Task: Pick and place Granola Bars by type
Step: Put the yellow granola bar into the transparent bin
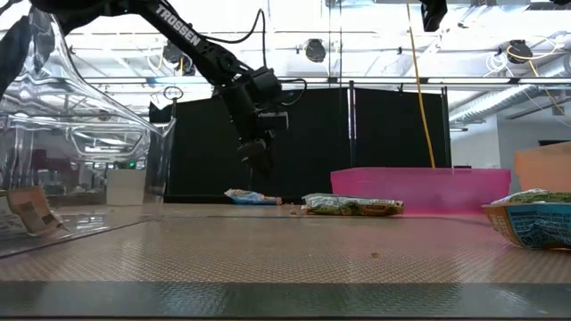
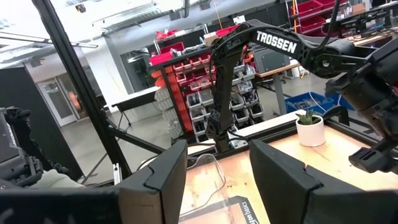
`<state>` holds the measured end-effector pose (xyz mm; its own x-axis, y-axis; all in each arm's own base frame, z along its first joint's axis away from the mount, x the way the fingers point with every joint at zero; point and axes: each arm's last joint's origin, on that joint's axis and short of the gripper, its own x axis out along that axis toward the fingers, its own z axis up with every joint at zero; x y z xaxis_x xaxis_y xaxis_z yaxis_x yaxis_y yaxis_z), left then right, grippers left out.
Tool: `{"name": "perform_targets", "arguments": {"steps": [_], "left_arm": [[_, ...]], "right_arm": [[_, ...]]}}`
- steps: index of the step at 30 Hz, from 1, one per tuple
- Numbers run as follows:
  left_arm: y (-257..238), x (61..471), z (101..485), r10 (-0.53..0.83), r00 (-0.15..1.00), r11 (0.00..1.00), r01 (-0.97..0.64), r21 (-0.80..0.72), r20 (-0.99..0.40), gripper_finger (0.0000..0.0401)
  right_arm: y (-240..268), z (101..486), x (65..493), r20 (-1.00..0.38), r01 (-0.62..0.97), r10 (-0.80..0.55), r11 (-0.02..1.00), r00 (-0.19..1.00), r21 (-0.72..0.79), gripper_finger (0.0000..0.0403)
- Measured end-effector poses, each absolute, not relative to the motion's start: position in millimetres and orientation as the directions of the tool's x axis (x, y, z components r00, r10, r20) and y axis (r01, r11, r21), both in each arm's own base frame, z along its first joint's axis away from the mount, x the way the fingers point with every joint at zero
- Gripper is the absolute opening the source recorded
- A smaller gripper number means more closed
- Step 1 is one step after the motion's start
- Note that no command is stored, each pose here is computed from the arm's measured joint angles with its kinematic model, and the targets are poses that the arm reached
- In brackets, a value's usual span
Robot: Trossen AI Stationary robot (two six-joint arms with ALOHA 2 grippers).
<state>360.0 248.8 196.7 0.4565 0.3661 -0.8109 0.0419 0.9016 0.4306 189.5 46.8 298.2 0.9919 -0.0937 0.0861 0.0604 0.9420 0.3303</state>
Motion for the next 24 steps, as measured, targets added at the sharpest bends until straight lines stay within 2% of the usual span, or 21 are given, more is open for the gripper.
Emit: {"name": "perform_targets", "arguments": {"steps": [4,9,16,24], "left_arm": [[246,362,197,0.359,0.462,0.91,0.019,0.414,-0.811,0.0379],[246,365,199,0.436,0.439,0.884,-0.047,0.465,-0.786,0.0379],[239,367,195,0.402,0.427,0.904,-0.046,0.424,-0.81,0.0379],[235,370,177,0.406,0.353,0.906,-0.036,0.422,-0.843,0.0379]], "right_arm": [[47,298,189,0.086,0.06,-0.094,0.942,0.992,0.33,0.0167],[47,298,189,0.086,0.061,-0.094,0.943,0.992,0.328,0.0167],[47,298,189,0.086,0.061,-0.094,0.942,0.992,0.33,0.0167],[47,298,190,0.087,0.059,-0.092,0.941,0.992,0.332,0.0167]]}}
